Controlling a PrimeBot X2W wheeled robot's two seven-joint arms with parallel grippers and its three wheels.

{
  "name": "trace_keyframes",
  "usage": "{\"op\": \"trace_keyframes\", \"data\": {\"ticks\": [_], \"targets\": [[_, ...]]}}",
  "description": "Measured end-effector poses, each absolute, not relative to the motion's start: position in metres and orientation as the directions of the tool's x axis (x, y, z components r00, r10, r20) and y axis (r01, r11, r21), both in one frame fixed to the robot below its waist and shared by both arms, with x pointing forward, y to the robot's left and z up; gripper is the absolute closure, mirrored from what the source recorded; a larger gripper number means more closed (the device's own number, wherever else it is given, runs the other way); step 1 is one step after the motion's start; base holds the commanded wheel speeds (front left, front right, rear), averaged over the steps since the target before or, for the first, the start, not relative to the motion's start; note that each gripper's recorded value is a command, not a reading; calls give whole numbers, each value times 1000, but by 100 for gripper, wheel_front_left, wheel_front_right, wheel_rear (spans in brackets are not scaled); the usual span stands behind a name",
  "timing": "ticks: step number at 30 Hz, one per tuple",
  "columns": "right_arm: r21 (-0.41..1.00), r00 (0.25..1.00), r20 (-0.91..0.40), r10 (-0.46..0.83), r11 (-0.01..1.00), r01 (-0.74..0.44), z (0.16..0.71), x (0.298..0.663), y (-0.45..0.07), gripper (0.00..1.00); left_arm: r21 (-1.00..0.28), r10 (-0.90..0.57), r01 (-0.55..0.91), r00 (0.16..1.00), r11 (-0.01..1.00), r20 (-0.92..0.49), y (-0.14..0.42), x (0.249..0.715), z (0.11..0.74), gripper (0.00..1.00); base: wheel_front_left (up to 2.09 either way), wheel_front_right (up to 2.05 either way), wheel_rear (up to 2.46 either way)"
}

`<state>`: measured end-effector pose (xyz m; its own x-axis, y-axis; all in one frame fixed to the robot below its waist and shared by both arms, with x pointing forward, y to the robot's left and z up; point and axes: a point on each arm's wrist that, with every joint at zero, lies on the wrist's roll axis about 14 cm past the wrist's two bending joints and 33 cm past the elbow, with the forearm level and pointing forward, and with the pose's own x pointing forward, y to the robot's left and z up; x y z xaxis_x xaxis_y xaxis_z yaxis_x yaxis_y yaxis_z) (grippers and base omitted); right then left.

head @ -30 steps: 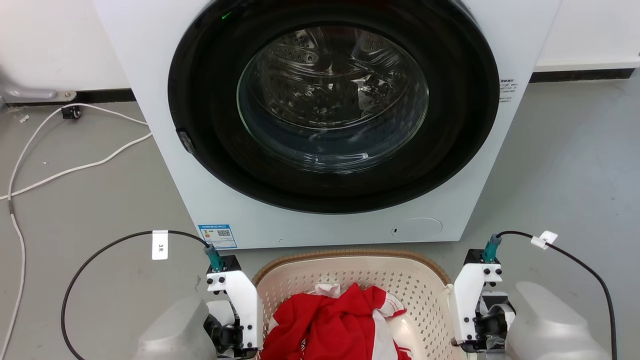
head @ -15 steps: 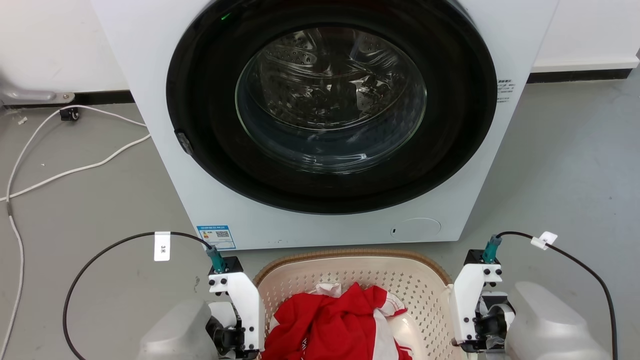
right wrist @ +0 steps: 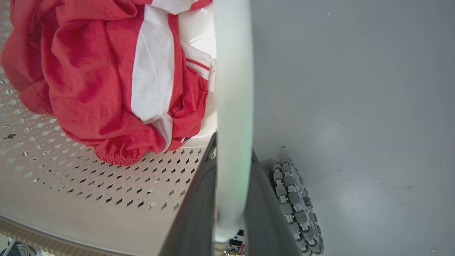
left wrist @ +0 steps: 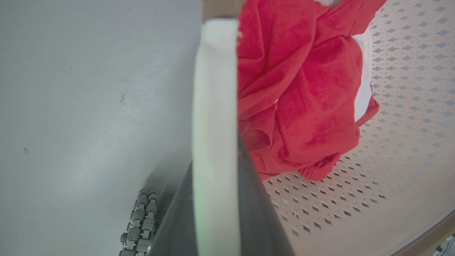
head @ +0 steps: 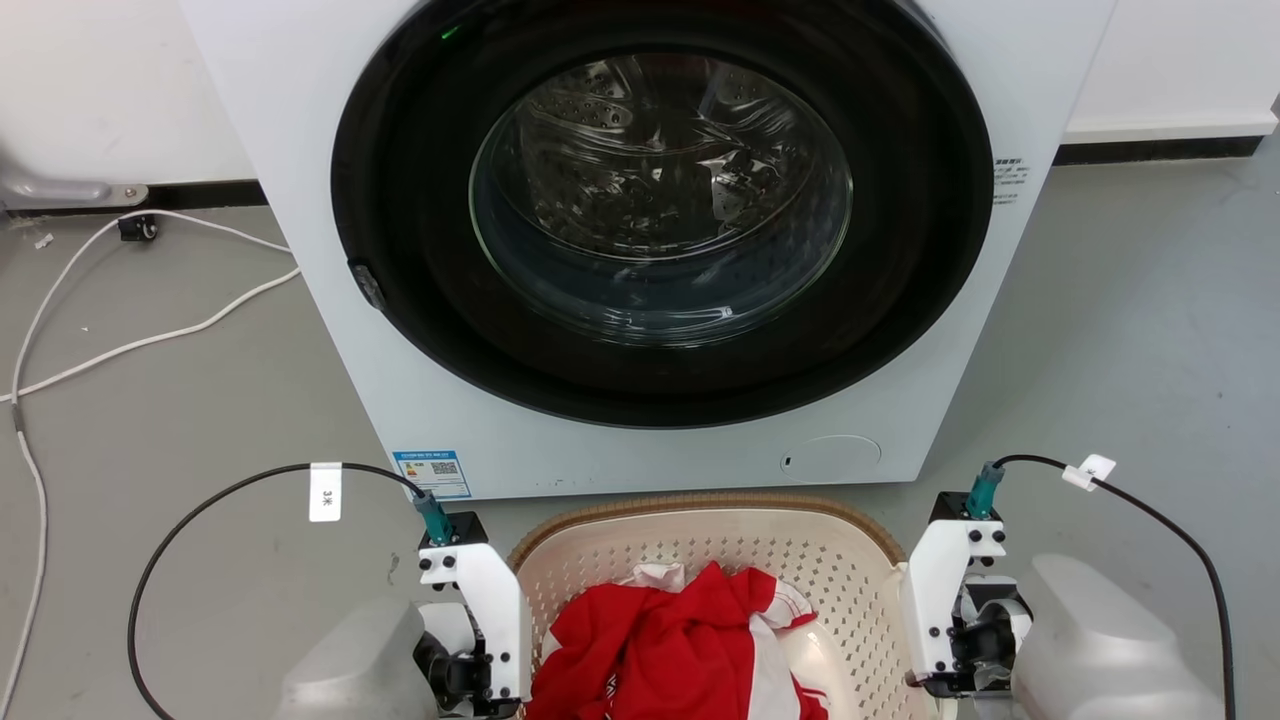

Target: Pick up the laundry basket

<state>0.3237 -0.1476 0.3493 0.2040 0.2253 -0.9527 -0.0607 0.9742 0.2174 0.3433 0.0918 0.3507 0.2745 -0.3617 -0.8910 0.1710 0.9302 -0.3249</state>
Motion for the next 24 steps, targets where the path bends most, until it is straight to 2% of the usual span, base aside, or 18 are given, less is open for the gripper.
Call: {"op": "trace_keyframes", "data": {"ticks": [24], "targets": [[225,171,-959,228,974,-38,350,318,-151,100,-326,-366,179,280,928,-887,87,342,350,100,0,0,0]]}}
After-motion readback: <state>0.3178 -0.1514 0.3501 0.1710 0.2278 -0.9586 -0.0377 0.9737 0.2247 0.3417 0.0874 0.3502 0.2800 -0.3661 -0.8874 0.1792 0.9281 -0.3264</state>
